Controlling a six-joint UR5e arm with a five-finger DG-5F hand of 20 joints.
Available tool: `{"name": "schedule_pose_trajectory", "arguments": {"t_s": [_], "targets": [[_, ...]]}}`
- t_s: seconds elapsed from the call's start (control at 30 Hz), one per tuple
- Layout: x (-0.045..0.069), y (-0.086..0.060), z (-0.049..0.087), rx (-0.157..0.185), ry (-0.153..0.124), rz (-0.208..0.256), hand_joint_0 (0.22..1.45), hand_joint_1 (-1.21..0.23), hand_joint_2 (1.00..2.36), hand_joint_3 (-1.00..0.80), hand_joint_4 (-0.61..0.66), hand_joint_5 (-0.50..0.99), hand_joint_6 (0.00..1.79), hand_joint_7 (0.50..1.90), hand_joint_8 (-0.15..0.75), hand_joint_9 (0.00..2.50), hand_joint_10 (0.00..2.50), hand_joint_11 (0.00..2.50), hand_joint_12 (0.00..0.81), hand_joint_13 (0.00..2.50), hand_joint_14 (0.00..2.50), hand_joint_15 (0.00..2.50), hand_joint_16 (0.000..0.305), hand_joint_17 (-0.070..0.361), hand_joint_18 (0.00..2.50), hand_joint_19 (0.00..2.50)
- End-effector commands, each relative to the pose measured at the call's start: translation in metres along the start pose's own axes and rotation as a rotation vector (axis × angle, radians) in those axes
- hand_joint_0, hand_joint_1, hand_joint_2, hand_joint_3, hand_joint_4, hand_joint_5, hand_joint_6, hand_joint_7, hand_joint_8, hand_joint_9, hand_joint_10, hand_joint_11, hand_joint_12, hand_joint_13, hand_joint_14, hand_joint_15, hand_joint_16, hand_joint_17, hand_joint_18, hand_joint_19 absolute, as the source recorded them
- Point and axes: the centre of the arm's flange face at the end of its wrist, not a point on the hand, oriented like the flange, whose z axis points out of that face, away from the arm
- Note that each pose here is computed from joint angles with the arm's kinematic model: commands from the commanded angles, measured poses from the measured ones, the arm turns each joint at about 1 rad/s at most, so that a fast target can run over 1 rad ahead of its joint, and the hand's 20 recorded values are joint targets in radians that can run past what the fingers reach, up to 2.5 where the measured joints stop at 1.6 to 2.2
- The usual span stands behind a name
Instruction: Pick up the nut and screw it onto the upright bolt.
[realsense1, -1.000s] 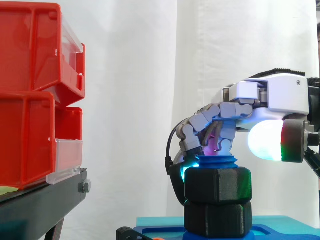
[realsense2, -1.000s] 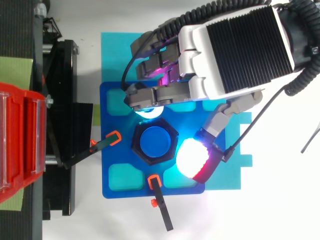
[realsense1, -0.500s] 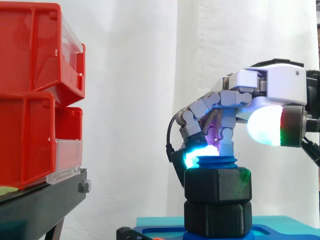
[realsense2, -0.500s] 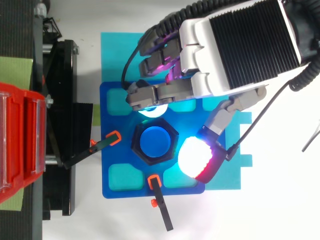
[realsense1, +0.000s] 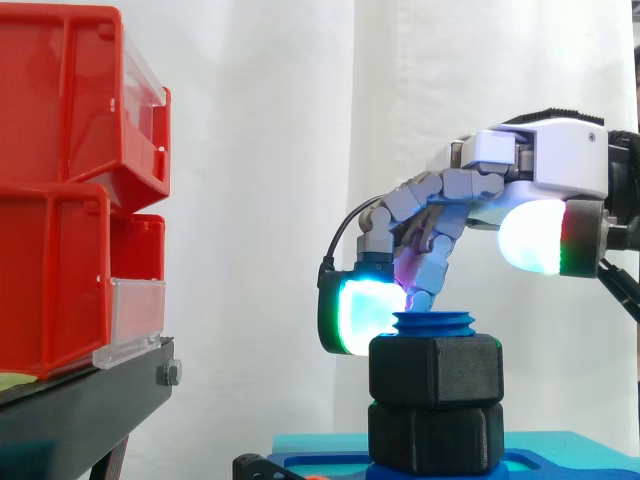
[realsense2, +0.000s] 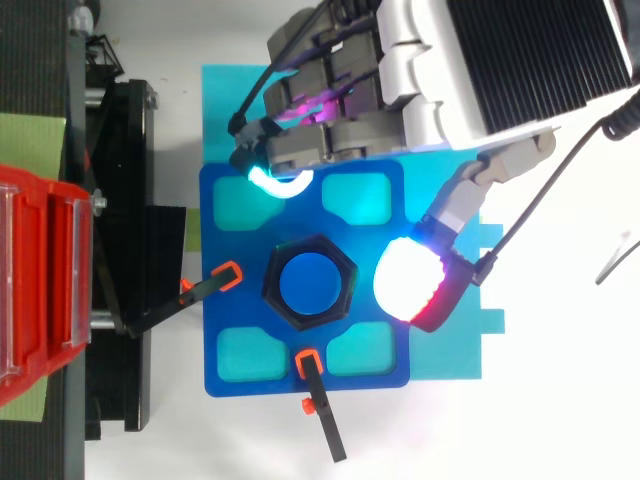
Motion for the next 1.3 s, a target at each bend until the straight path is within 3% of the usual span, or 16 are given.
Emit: {"name": "schedule_pose_trajectory", "arguments": {"t_s": [0.0,0.2,0.3,0.4,0.53,0.67,0.93,1.27], "targets": [[0.000,-0.002,-0.002,0.001,0.001,-0.004,0.45,-0.21,1.00,-0.50,0.16,-0.06,0.50,0.78,0.191,1.06,0.00,0.00,0.176,0.87,0.00,0.00,0.029,0.064,0.65,0.22],[-0.006,-0.005,0.003,-0.006,-0.053,-0.035,0.45,-0.21,1.00,-0.50,0.15,-0.09,0.50,0.62,0.166,0.85,0.00,0.00,0.183,0.71,0.00,0.00,0.028,0.064,0.47,0.10],[-0.007,-0.001,0.008,-0.016,-0.072,-0.048,0.45,-0.21,1.00,-0.50,0.16,-0.10,0.50,0.55,0.144,0.72,0.00,0.00,0.196,0.56,0.00,0.00,0.027,0.061,0.21,0.00],[0.004,0.005,0.007,-0.020,-0.061,-0.040,0.45,-0.21,1.00,-0.50,0.16,-0.10,0.50,0.54,0.140,0.61,0.00,0.00,0.206,0.48,0.00,0.00,0.027,0.061,0.10,0.00],[0.022,0.014,0.008,-0.027,-0.075,-0.044,0.44,-0.20,1.00,-0.50,0.17,-0.10,0.50,0.54,0.144,0.52,0.00,0.00,0.221,0.41,0.00,0.00,0.028,0.064,0.01,0.00],[0.024,0.017,0.010,-0.030,-0.088,-0.050,0.44,-0.19,1.00,-0.50,0.17,-0.11,0.50,0.56,0.143,0.47,0.00,0.00,0.227,0.38,0.00,0.00,0.029,0.065,0.00,0.00],[0.026,0.021,0.011,-0.036,-0.074,-0.042,0.44,-0.18,1.00,-0.50,0.17,-0.07,0.50,0.68,0.156,0.46,0.00,0.00,0.239,0.38,0.00,0.00,0.029,0.066,0.00,0.00],[0.033,0.029,0.008,-0.037,-0.009,-0.006,0.44,-0.18,1.00,-0.50,0.18,-0.05,0.50,0.82,0.170,0.46,0.00,0.00,0.249,0.40,0.00,0.00,0.030,0.068,0.00,0.00]]}}
